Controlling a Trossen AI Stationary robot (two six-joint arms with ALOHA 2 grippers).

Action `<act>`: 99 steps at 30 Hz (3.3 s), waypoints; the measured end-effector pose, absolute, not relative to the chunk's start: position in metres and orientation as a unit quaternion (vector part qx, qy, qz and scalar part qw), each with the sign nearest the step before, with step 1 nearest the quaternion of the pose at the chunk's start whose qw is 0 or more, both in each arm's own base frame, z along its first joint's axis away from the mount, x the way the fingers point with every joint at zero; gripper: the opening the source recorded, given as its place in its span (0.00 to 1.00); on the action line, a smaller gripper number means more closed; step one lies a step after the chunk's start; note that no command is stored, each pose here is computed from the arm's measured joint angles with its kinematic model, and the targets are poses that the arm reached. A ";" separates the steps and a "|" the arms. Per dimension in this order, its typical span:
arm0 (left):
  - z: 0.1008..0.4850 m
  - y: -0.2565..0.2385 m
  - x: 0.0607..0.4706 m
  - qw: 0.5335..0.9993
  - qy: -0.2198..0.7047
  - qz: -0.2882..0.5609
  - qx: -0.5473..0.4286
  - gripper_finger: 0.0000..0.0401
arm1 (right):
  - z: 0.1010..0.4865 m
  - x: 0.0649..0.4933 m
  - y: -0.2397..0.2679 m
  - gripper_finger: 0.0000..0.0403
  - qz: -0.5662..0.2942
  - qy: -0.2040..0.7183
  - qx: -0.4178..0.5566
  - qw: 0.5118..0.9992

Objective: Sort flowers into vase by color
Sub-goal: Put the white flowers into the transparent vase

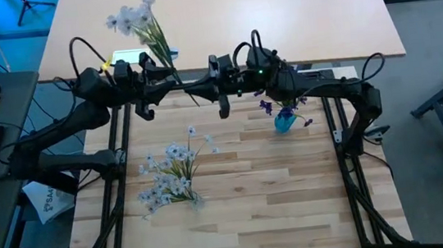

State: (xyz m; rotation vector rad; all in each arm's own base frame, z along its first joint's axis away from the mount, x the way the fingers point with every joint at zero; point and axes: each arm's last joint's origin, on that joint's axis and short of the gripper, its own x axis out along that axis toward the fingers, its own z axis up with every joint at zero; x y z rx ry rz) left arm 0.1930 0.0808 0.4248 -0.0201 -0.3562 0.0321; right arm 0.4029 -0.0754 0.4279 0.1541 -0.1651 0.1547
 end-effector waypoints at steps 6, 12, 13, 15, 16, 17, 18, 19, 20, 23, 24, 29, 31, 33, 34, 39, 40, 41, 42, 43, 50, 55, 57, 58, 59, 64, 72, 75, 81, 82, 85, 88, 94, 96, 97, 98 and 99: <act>0.423 0.077 0.197 0.984 -0.171 -0.009 -0.040 0.43 | 0.428 0.405 -0.066 0.00 0.090 -0.080 0.075 0.990; 0.422 0.063 0.202 0.984 -0.164 -0.053 -0.045 0.43 | 0.427 0.405 -0.061 0.00 0.102 -0.076 0.054 0.990; 0.422 0.061 0.203 0.984 -0.163 -0.063 -0.043 0.43 | 0.427 0.405 -0.061 0.00 0.106 -0.076 0.054 0.990; 0.423 0.057 0.202 0.983 -0.163 -0.070 -0.039 0.43 | 0.428 0.404 -0.061 0.00 0.121 -0.075 0.053 0.988; 0.423 0.056 0.202 0.983 -0.165 -0.072 -0.036 0.43 | 0.428 0.404 -0.061 0.00 0.125 -0.075 0.053 0.988; 0.424 0.056 0.201 0.983 -0.168 -0.072 -0.035 0.43 | 0.429 0.403 -0.061 0.00 0.129 -0.076 0.052 0.987; 0.425 0.055 0.201 0.982 -0.170 -0.072 -0.035 0.43 | 0.429 0.403 -0.060 0.00 0.135 -0.077 0.051 0.987; 0.425 0.054 0.201 0.982 -0.171 -0.072 -0.036 0.43 | 0.429 0.403 -0.059 0.00 0.141 -0.077 0.050 0.986; 0.425 0.053 0.201 0.982 -0.171 -0.073 -0.038 0.43 | 0.430 0.402 -0.059 0.00 0.142 -0.076 0.050 0.986; 0.423 0.051 0.204 0.982 -0.167 -0.081 -0.047 0.43 | 0.429 0.403 -0.057 0.00 0.146 -0.076 0.050 0.985; 0.423 0.050 0.206 0.982 -0.165 -0.082 -0.049 0.43 | 0.429 0.403 -0.057 0.00 0.146 -0.076 0.050 0.985; 0.419 0.047 0.214 0.984 -0.162 -0.060 -0.043 0.43 | 0.429 0.403 -0.053 0.00 0.149 -0.074 0.050 0.985; 0.419 0.045 0.216 0.983 -0.168 -0.064 -0.039 0.43 | 0.428 0.404 -0.052 0.00 0.152 -0.073 0.051 0.984; 0.420 0.044 0.216 0.982 -0.170 -0.067 -0.036 0.43 | 0.428 0.404 -0.052 0.00 0.152 -0.072 0.051 0.984; 0.420 0.043 0.216 0.982 -0.172 -0.067 -0.032 0.43 | 0.428 0.404 -0.053 0.00 0.151 -0.072 0.050 0.985; 0.420 0.042 0.215 0.982 -0.173 -0.067 -0.020 0.39 | 0.428 0.404 -0.053 0.00 0.149 -0.072 0.048 0.985; 0.421 0.042 0.215 0.982 -0.173 -0.067 -0.018 0.36 | 0.428 0.404 -0.053 0.00 0.149 -0.072 0.049 0.985; 0.421 0.042 0.215 0.982 -0.173 -0.067 -0.018 0.34 | 0.428 0.404 -0.053 0.00 0.149 -0.072 0.050 0.985; 0.421 0.042 0.215 0.982 -0.173 -0.067 -0.018 0.31 | 0.428 0.404 -0.053 0.00 0.149 -0.072 0.050 0.985; 0.421 0.042 0.215 0.983 -0.173 -0.066 -0.018 0.27 | 0.428 0.404 -0.053 0.00 0.149 -0.071 0.050 0.985; 0.421 0.042 0.215 0.982 -0.175 -0.064 -0.010 0.03 | 0.427 0.405 -0.053 0.00 0.149 -0.067 0.039 0.986; 0.421 0.044 0.214 0.984 -0.173 -0.046 -0.007 0.02 | 0.427 0.404 -0.052 0.09 0.140 -0.065 0.046 0.987; 0.421 0.047 0.207 0.986 -0.164 -0.028 0.004 0.01 | 0.429 0.401 -0.053 0.17 0.125 -0.062 0.052 0.989; 0.422 0.048 0.202 0.987 -0.158 -0.018 0.009 0.01 | 0.432 0.399 -0.054 0.22 0.114 -0.061 0.054 0.990; 0.423 0.049 0.196 0.988 -0.152 -0.003 0.013 0.01 | 0.435 0.394 -0.055 0.27 0.104 -0.060 0.051 0.991; 0.431 0.046 0.149 0.988 -0.137 0.065 0.036 0.00 | 0.456 0.363 -0.060 0.49 0.052 -0.039 0.012 0.998; 0.436 0.030 0.104 0.980 -0.183 0.078 -0.005 0.00 | 0.466 0.334 -0.060 0.61 0.042 0.008 0.019 0.999; 0.436 0.026 0.110 0.981 -0.182 0.060 -0.025 0.00 | 0.461 0.331 -0.060 0.59 0.042 0.039 0.021 0.998; 0.430 0.011 0.151 0.985 -0.165 0.005 -0.042 0.00 | 0.455 0.318 -0.057 0.55 0.047 0.106 0.038 0.993; 0.429 0.007 0.160 0.986 -0.164 -0.004 -0.041 0.00 | 0.454 0.316 -0.056 0.55 0.049 0.114 0.040 0.991; 0.428 -0.006 0.181 0.981 -0.184 -0.035 -0.042 0.00 | 0.452 0.312 -0.054 0.53 0.071 0.133 0.050 0.987; 0.432 -0.019 0.191 0.977 -0.195 -0.066 -0.054 0.00 | 0.452 0.308 -0.052 0.52 0.085 0.141 0.058 0.985; 0.450 -0.051 0.182 0.959 -0.202 -0.153 -0.123 0.00 | 0.450 0.309 -0.048 0.52 0.141 0.150 0.069 0.976; 0.454 -0.062 0.175 0.952 -0.191 -0.190 -0.149 0.00 | 0.450 0.309 -0.044 0.52 0.154 0.153 0.079 0.973; 0.454 -0.068 0.171 0.948 -0.177 -0.209 -0.162 0.00 | 0.449 0.310 -0.040 0.52 0.162 0.155 0.086 0.971; 0.452 -0.073 0.168 0.947 -0.160 -0.219 -0.174 0.00 | 0.449 0.310 -0.036 0.52 0.175 0.157 0.092 0.968; 0.449 -0.078 0.165 0.947 -0.141 -0.223 -0.185 0.00 | 0.449 0.311 -0.031 0.52 0.182 0.159 0.099 0.965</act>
